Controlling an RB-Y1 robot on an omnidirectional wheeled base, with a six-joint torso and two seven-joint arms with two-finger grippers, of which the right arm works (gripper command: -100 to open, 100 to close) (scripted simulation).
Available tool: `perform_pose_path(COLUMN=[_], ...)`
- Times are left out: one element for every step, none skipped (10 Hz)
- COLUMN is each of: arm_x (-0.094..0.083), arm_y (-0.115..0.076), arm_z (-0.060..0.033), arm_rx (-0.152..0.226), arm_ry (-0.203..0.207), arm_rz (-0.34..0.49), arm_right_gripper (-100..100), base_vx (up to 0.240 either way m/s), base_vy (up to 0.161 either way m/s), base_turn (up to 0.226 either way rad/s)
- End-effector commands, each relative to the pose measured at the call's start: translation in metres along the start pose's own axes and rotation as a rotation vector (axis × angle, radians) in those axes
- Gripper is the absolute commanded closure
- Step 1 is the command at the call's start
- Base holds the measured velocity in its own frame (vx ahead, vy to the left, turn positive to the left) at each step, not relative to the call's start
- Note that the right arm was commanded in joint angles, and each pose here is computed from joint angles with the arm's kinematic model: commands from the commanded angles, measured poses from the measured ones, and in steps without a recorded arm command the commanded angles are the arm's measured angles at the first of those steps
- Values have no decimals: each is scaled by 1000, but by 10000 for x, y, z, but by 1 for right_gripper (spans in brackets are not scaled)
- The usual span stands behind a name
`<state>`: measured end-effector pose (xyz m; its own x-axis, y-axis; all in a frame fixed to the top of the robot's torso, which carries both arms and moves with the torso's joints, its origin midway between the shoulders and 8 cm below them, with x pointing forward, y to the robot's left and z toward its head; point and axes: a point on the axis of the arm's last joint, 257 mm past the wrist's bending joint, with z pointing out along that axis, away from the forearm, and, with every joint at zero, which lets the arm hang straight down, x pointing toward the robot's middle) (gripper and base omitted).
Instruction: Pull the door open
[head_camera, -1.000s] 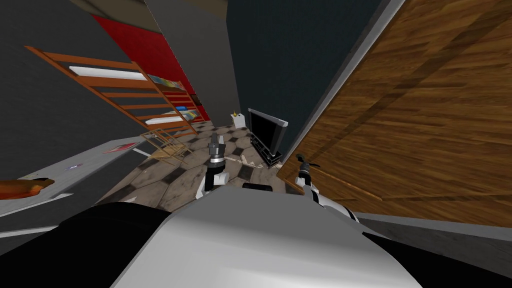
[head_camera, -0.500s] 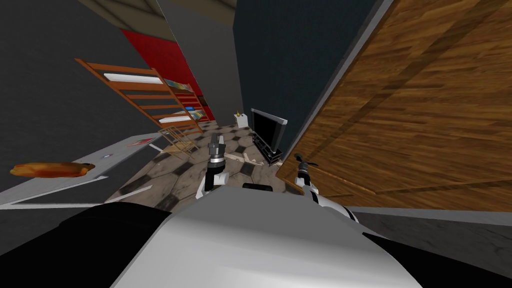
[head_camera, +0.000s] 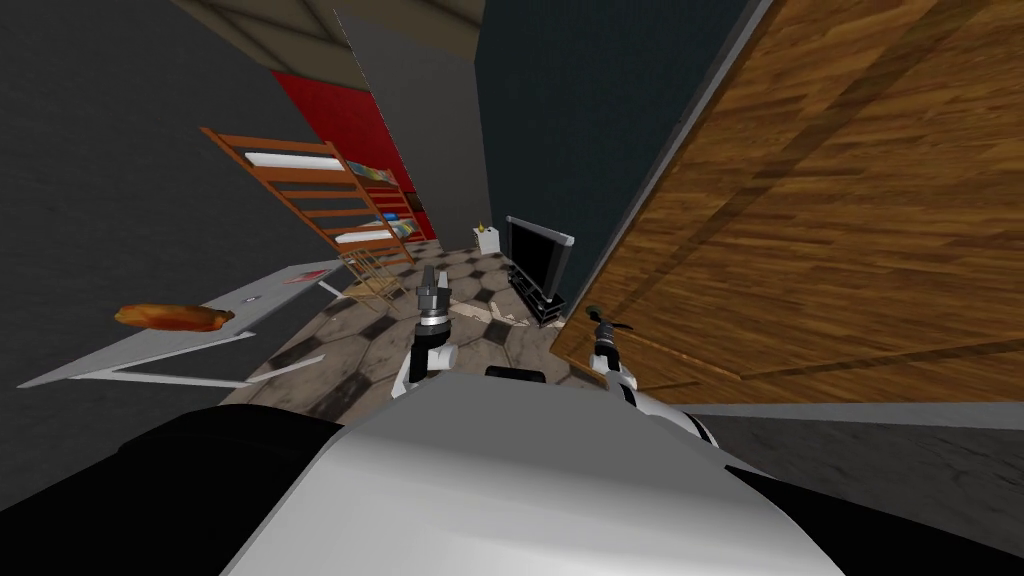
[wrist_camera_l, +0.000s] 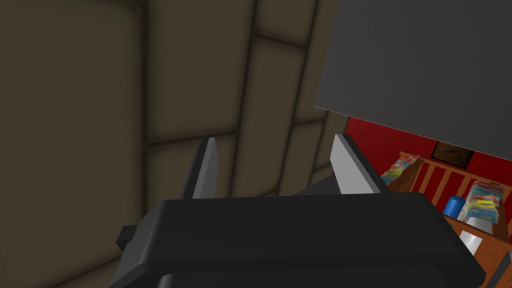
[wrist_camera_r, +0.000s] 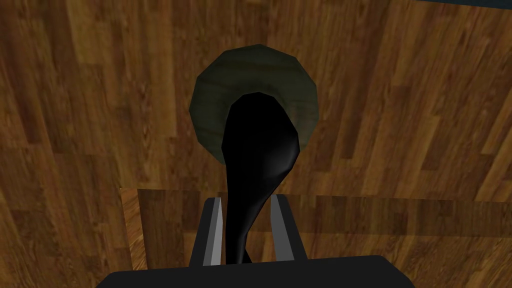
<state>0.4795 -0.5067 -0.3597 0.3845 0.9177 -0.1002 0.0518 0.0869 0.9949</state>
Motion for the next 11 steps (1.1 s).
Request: perform_pose_path(arm_x=[26,47,72,100,129,157,183,204,219,190,229], arm_y=[11,19,28,38,47,55,62,67,71,43,31], arm_z=[0,0,-1,-2,-4,-7,-10,-13,-15,-19,-37], arm_rx=[-4,-6,-10,-13,-16,-19,-21,-23,-25,-16,-16], arm_ry=[12,23,35,48,62,75,87,98,105,96,112], arm_rz=[-1,-1,-1,-2,-2,-2,-2,-3,-3,-2,-1], arm_right_gripper=[100,100,100,100,100,100,100,100,100,100,100], base_vx=[-121,-222,-228,-192,-212,-208,-202,-194,-192,-85,-120], base_vy=[-8,-25,-10,-21,-51,-26,-13,-46,-49,-18,-19], base_turn=[64,91,99,77,113,112,79,86,80,24,69])
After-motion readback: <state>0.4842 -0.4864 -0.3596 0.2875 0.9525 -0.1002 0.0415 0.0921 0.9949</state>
